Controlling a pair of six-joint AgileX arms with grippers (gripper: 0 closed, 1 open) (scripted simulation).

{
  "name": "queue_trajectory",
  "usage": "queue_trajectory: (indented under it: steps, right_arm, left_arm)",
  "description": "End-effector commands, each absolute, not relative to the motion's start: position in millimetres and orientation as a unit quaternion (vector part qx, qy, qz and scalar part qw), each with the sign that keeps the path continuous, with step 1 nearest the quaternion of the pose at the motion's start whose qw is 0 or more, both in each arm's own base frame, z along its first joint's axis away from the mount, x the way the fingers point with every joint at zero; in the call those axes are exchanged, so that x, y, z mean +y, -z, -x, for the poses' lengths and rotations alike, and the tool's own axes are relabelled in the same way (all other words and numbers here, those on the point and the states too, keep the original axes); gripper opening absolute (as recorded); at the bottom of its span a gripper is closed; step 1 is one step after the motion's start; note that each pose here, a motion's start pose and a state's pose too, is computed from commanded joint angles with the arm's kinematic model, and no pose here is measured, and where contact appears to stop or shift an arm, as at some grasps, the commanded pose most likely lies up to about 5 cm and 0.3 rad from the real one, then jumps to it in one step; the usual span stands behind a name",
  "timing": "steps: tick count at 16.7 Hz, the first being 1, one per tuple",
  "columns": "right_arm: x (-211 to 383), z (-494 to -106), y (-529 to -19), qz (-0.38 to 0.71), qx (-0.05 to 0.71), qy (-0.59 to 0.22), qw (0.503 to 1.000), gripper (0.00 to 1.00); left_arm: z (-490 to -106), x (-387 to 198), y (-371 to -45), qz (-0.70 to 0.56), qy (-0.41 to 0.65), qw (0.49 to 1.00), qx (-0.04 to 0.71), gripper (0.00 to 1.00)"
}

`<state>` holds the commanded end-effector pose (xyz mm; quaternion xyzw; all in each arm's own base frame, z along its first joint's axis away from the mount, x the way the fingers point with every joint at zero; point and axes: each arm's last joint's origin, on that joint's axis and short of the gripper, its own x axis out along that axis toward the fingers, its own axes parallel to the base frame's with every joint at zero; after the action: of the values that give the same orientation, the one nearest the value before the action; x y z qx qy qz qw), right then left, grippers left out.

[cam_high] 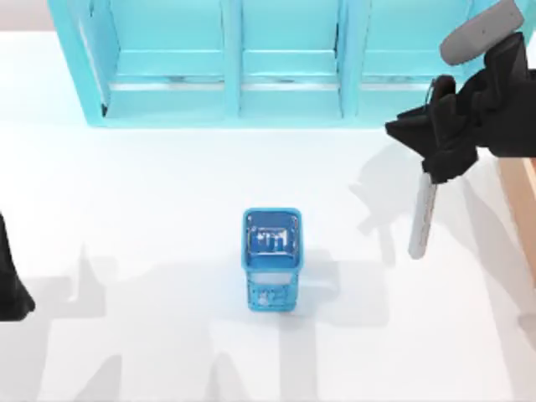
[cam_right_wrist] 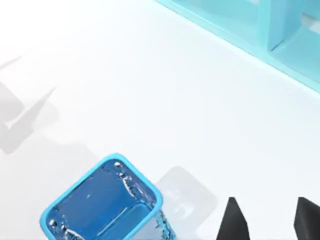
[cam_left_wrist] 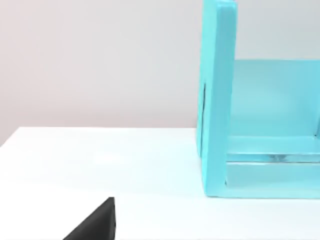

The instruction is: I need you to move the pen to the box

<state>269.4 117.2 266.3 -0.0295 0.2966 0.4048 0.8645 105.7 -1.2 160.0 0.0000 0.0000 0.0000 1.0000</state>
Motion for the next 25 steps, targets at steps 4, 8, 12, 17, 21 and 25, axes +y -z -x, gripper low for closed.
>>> queue_trajectory:
  steps: [4, 8, 12, 17, 21, 25]
  right_arm:
    - [97.3, -270.6, -267.3, 0.026, 0.289, -0.389, 0.874, 0.0]
    - [37.6, -265.5, -272.6, 0.02, 0.26, -0.332, 0.907, 0.0]
    - [-31.7, -238.5, -279.5, 0.024, 0.214, -0.246, 0.945, 0.0]
    - [-80.6, -194.3, -279.5, 0.045, 0.174, -0.153, 0.972, 0.0]
    - [-86.6, -184.4, -278.4, 0.052, 0.167, -0.136, 0.975, 0.0]
    - [-86.3, -186.2, -277.8, 0.05, 0.169, -0.138, 0.975, 0.0]
  left_arm:
    - [-105.7, -1.2, -160.0, 0.0, 0.0, 1.0, 0.0, 1.0]
    - [-105.7, -1.2, -160.0, 0.0, 0.0, 1.0, 0.0, 1.0]
    - [-105.7, -1.2, -160.0, 0.0, 0.0, 1.0, 0.0, 1.0]
    - [-105.7, -1.2, -160.0, 0.0, 0.0, 1.0, 0.0, 1.0]
    - [-105.7, -1.2, -160.0, 0.0, 0.0, 1.0, 0.0, 1.0]
    - [-105.7, -1.2, -160.0, 0.0, 0.0, 1.0, 0.0, 1.0]
